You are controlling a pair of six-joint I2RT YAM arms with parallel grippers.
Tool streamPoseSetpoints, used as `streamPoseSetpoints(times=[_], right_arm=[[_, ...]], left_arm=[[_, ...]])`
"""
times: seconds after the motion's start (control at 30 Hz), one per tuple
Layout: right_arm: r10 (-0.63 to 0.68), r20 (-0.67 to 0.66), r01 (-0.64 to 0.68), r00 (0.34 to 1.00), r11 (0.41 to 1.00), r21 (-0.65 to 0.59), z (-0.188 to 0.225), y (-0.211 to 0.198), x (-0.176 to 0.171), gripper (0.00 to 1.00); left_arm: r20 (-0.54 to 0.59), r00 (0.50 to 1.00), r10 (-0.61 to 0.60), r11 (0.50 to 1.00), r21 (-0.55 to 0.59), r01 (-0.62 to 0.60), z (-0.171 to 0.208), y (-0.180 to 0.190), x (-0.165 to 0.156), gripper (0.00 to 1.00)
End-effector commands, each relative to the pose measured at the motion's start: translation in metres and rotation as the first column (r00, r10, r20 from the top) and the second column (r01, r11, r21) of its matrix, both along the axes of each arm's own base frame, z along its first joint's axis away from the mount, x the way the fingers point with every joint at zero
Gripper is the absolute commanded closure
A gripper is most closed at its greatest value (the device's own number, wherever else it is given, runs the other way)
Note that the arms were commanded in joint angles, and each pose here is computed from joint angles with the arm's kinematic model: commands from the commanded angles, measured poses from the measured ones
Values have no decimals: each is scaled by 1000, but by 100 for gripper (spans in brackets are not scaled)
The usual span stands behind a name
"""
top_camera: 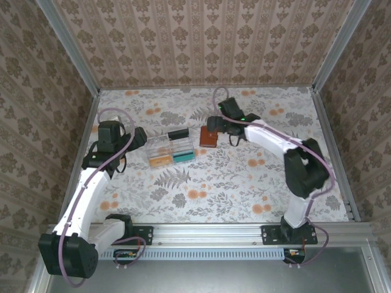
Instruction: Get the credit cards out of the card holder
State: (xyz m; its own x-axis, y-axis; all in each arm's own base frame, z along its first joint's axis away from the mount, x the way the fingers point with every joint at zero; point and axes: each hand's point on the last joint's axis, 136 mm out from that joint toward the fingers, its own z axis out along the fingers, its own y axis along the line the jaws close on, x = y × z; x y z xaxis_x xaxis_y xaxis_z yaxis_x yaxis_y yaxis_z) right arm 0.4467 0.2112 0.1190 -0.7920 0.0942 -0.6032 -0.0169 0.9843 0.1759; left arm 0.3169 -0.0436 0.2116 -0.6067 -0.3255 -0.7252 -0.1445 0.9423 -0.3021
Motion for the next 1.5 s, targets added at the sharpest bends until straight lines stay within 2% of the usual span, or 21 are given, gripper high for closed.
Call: streamPoseSetpoints(times=[0.0,0.1,0.2,0.4,0.47,0.57,0.77,0.9,1.1,1.3,1.33,1.47], right_arm=[[-29,-75,24,997,997,-68,-18,7,7,0],[-30,-103,20,994,995,-95,-34,18,18,0],[-27,-170,5,985,992,-126,-54,23,19,0],[-6,-222,-34,975,984,-176,-81,29,16,1],[1,-243,-47,970,982,-185,-89,28,13,5],[10,-264,-64,964,978,-197,-97,24,5,16],[23,-261,-79,965,976,-205,-95,11,-15,33],[25,-262,-82,965,975,-209,-93,-2,-36,37],[22,-274,-72,962,982,-175,-88,-24,-82,37],[46,-311,-95,949,985,-143,-87,-41,-142,37],[45,-314,-94,948,985,-145,-86,-45,-151,37],[22,-303,-70,953,987,-148,-80,-59,-173,34]], left_arm=[[3,999,-32,998,-46,32,16,-10,-2,0],[-6,1000,-28,999,-44,28,20,-10,-5,0],[-11,999,-35,998,-47,34,22,-11,-8,0],[-23,999,-45,998,-44,44,25,-12,-12,0],[-24,999,-45,998,-43,44,26,-12,-13,0],[-28,999,-39,998,-50,38,24,-12,-14,0],[-18,999,-41,998,-55,40,28,-13,-16,0],[-13,998,-56,997,-58,55,28,-20,-18,0],[-7,995,-95,993,-63,95,28,-42,-20,0],[-26,986,-168,982,-90,165,18,-82,-24,2],[-30,978,-206,975,-96,202,17,-97,-29,2],[-45,960,-275,959,-85,270,8,-130,-38,1]])
